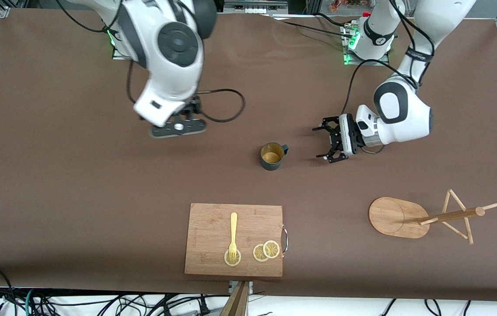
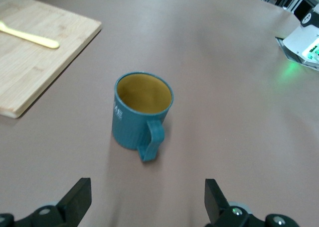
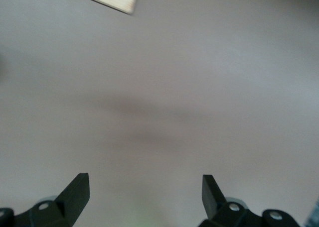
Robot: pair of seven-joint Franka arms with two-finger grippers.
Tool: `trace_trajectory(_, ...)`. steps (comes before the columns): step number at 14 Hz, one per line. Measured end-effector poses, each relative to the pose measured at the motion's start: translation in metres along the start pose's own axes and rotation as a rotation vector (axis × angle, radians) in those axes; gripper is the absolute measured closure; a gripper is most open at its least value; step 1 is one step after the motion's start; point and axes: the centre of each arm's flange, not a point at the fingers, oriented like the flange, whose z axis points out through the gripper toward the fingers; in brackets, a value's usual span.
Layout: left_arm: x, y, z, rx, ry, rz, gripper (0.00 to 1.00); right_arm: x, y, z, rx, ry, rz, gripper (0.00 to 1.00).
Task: Pass cup and hang on rack
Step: 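Release the mug with the right gripper while the left gripper reaches the handle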
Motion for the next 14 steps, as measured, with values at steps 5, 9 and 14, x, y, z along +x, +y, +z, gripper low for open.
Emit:
trace_trajectory(5,-0.047,0.007,0.039,0.071,0.145,0.044,0.0,0.008,0.116,0.025,0.018,-0.073,-0.058,0.0)
trace_trajectory(9,-0.085,0.014,0.077,0.152,0.228,0.041,0.0,-0.006,0.221,0.053,0.16,-0.066,-0.034,0.0)
trace_trajectory(14,-0.075,0.027,0.106,0.167,0.282,0.01,0.0,-0.045,0.304,0.085,0.285,-0.034,-0.087,0.0)
